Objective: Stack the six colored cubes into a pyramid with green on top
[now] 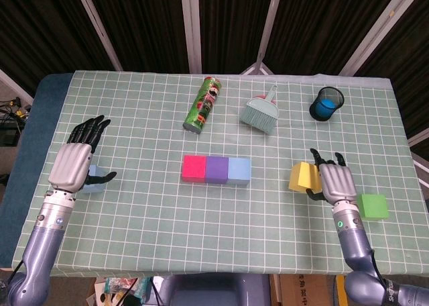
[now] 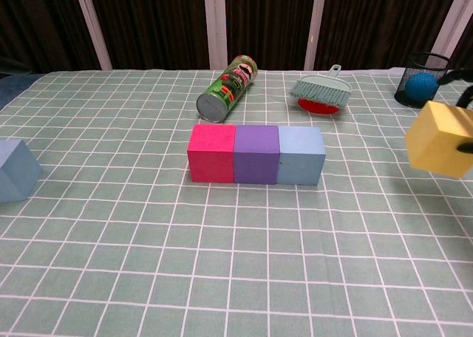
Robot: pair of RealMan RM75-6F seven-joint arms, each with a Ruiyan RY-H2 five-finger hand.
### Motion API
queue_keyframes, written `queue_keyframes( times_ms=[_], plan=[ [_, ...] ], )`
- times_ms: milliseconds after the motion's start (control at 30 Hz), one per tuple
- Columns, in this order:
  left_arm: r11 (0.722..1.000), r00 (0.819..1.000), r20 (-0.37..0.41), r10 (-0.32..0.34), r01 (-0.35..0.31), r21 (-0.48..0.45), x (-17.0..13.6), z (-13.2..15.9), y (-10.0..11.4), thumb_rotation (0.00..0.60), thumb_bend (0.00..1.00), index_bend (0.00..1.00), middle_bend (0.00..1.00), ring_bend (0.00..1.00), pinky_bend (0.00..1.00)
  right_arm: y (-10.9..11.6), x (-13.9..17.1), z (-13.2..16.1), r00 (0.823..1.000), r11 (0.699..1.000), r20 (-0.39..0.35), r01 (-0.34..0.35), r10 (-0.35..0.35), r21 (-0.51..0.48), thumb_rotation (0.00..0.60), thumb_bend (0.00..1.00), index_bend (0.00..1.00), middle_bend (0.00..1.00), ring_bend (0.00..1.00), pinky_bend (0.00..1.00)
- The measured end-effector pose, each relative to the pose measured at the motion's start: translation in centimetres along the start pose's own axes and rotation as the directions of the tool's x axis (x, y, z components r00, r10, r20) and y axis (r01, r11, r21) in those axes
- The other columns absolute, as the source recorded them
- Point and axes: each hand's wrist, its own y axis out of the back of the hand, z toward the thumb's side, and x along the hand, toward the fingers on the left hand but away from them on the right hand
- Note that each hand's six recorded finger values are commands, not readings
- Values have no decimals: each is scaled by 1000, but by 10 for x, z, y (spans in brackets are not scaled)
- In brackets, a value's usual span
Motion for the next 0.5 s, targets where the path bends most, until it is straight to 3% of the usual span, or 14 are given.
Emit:
queue_keyframes(
  times_ms=[167, 267, 500],
  plan=[
    [1000, 1000, 0, -1, 1, -7, 0, 0, 1, 600, 91, 0, 0, 15, 67, 23, -5, 48, 994, 997, -112, 23, -15, 71, 600, 322, 0, 430, 290, 0],
    [1000, 1000, -1, -2, 2, -13, 0, 0, 2, 600, 91, 0, 0, 15, 67, 28, -10, 72, 990, 995, -143, 14, -1, 94, 600, 322, 0, 430, 290, 0],
    [999, 1000, -7, -5, 5, -38, 1, -2, 4, 600, 90, 0, 0, 15, 67, 17, -21, 139, 979, 991, -195, -38, 62, 125, 600, 322, 0, 438, 290, 0]
  ],
)
